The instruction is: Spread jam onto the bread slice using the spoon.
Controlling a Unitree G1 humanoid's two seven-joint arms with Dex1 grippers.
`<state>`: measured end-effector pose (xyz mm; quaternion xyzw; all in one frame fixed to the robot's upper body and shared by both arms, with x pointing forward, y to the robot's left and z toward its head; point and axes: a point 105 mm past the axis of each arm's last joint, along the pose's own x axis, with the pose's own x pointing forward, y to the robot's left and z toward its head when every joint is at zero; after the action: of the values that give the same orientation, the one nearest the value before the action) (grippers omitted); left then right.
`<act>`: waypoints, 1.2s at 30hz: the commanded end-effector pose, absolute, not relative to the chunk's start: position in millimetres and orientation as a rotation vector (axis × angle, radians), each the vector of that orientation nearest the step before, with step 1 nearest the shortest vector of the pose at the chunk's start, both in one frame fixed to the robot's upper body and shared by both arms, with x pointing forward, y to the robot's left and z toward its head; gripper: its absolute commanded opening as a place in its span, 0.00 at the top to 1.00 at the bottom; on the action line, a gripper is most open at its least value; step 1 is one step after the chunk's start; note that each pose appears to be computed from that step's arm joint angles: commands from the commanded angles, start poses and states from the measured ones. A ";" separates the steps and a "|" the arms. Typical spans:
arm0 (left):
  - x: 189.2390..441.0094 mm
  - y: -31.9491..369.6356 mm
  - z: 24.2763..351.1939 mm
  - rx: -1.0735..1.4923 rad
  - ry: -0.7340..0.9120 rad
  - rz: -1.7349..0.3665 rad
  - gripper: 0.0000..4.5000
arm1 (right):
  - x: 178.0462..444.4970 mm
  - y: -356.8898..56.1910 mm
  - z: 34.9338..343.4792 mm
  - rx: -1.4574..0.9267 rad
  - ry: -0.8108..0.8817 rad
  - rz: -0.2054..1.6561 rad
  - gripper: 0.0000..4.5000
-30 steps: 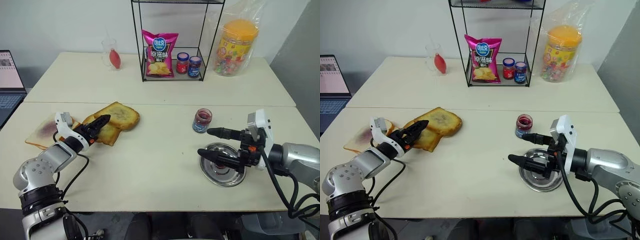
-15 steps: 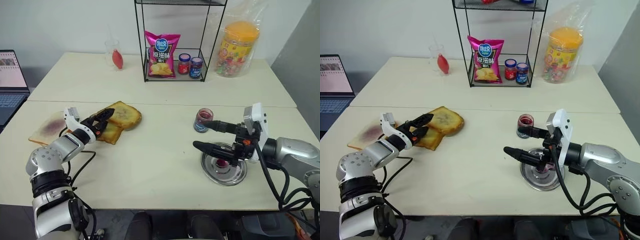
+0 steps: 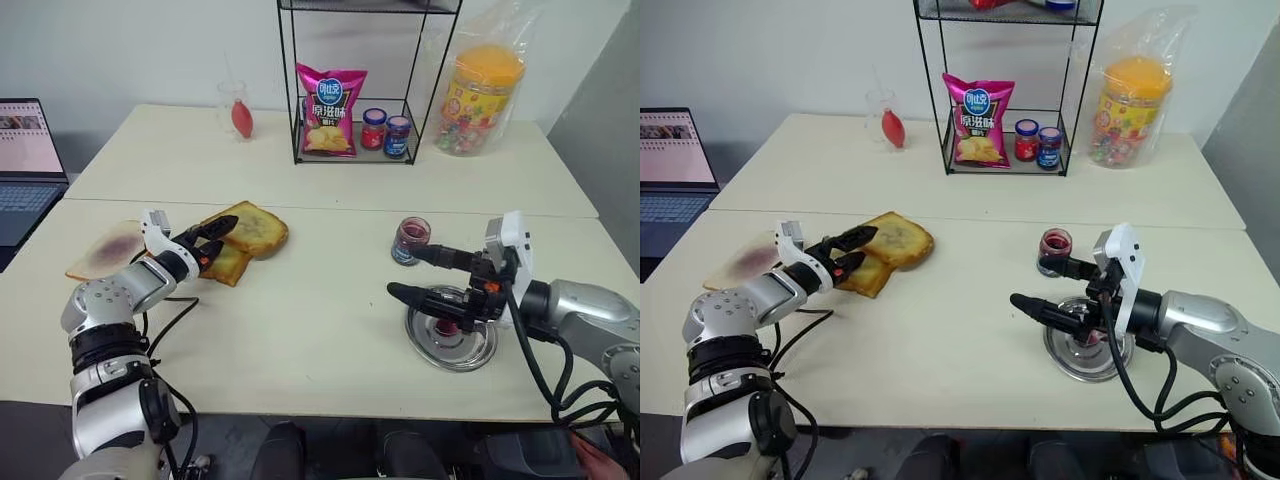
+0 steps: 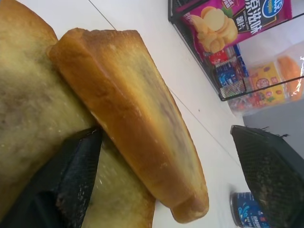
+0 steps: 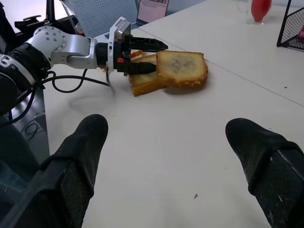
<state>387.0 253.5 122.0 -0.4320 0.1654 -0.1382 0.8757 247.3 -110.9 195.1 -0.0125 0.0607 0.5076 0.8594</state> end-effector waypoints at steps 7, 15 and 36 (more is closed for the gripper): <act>394.4 242.1 121.0 -0.893 0.360 -0.326 0.48 | 246.1 -111.1 206.3 -0.042 0.072 1.062 0.00; 395.7 243.0 125.9 -0.887 0.348 -0.328 0.82 | 246.9 -111.9 205.9 -0.039 0.070 1.051 0.00; 313.6 151.9 206.0 -0.173 0.493 -1.234 0.99 | 232.2 -115.5 206.9 -0.022 0.106 1.049 0.00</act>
<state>326.9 165.7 210.8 -0.1092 0.2116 -0.5260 0.8165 238.4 -119.3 198.9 -0.0050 0.0692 0.4932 0.8672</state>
